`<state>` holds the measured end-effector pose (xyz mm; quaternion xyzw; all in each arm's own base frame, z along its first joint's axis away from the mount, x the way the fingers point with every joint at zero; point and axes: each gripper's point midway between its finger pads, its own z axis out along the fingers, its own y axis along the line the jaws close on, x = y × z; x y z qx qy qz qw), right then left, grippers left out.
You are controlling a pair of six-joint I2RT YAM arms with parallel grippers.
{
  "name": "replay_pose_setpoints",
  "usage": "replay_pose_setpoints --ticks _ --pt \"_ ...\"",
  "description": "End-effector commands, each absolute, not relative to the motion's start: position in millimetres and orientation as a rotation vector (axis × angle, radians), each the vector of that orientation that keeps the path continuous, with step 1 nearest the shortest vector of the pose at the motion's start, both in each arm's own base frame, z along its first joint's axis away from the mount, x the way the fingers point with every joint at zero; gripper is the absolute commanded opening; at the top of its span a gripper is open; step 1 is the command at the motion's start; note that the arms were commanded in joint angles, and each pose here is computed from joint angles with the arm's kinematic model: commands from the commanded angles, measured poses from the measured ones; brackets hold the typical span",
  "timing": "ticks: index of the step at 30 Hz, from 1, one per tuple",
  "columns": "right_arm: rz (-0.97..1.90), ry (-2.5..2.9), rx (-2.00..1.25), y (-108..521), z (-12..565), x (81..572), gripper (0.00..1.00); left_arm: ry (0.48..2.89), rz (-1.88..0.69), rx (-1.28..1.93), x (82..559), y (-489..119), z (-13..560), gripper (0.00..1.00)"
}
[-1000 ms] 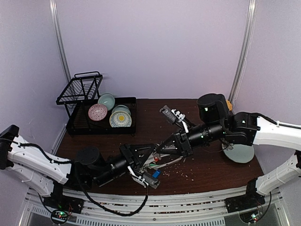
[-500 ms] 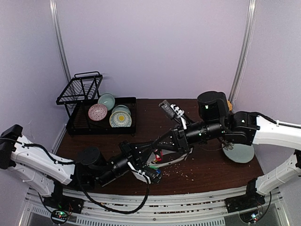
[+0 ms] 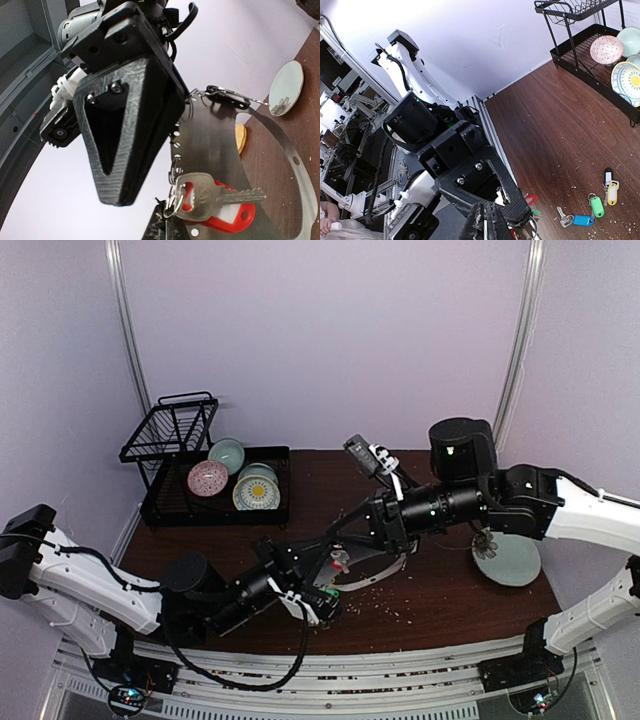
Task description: Put the keys on the keyring
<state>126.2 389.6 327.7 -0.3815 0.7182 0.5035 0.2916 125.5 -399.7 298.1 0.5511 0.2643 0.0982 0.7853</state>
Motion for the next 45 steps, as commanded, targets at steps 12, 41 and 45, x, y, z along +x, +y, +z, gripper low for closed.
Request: replay_pose_setpoints --ticks 12,41,45 --pt "1.043 1.773 -1.052 349 370 142 0.07 0.617 -0.209 0.904 107 -388 345 0.0" --pt "0.769 1.395 -1.283 333 349 135 0.15 0.539 -0.161 0.864 109 -384 361 0.0" --pt "0.801 1.42 -1.286 342 343 135 0.15 0.531 -0.17 0.852 109 -386 364 0.0"
